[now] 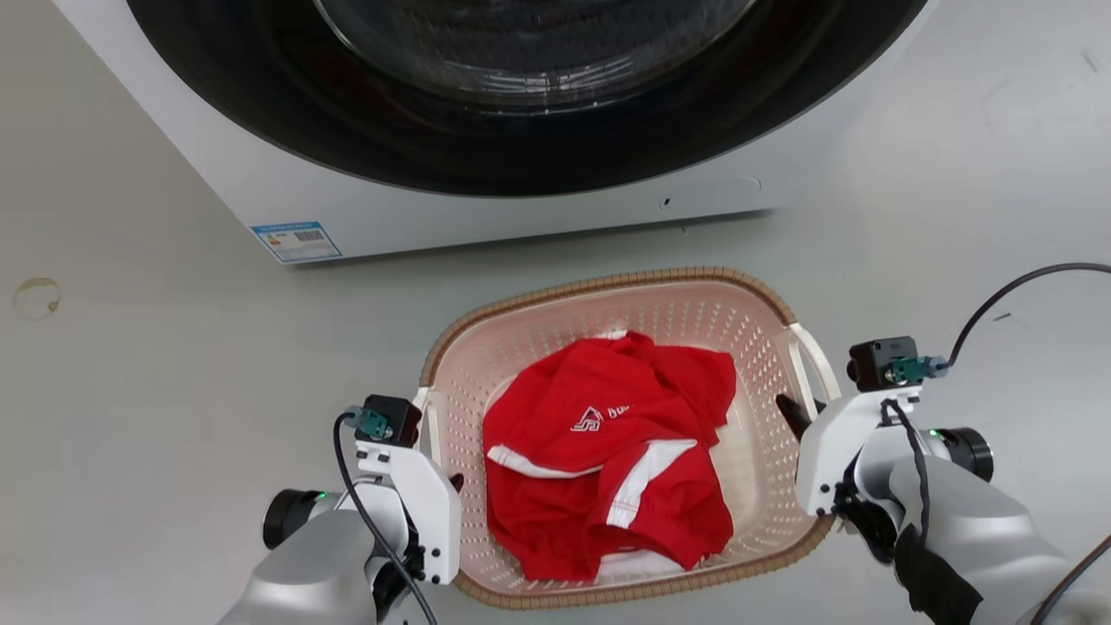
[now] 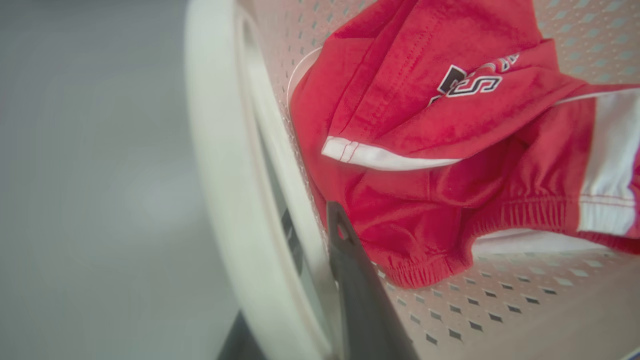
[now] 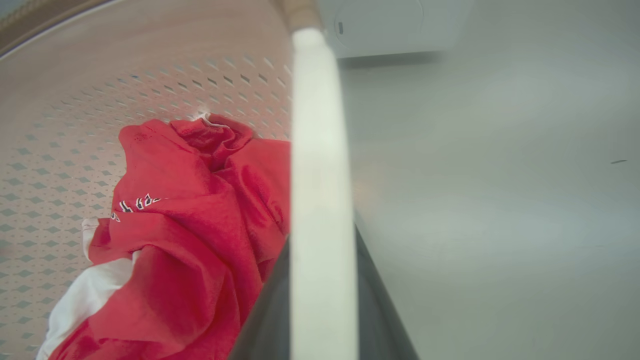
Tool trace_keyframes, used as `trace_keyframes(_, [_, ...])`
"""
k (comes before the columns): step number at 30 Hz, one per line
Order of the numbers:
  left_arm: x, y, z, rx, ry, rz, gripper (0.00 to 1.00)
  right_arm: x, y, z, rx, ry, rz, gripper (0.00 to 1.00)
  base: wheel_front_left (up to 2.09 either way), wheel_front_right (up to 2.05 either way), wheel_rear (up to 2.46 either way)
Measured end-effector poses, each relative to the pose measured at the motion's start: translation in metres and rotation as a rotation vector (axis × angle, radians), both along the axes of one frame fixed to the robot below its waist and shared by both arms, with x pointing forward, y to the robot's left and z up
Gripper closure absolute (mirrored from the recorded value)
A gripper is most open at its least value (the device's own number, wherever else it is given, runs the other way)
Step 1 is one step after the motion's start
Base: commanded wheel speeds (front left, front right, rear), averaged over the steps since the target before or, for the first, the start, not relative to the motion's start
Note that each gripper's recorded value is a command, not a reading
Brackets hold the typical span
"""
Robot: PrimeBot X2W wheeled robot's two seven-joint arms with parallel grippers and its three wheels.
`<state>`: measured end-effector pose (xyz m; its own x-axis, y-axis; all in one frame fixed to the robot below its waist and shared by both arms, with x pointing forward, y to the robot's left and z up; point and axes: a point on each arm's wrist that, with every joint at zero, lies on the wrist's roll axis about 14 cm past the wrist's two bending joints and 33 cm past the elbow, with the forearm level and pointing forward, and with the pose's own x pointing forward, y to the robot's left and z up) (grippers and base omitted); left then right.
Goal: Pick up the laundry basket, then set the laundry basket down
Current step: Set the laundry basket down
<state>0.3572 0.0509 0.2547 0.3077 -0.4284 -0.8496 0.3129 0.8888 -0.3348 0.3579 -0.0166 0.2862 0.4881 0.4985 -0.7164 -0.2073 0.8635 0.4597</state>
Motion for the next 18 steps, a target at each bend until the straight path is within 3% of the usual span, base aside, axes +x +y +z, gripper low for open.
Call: trace_keyframes(18, [0.051, -0.008, -0.042, -0.014, -0.011, -0.004, 1.0, 0.047, -0.009, -0.046, 0.001, -0.004, -0.055, 1.0, 0.0, 0.0, 0.0])
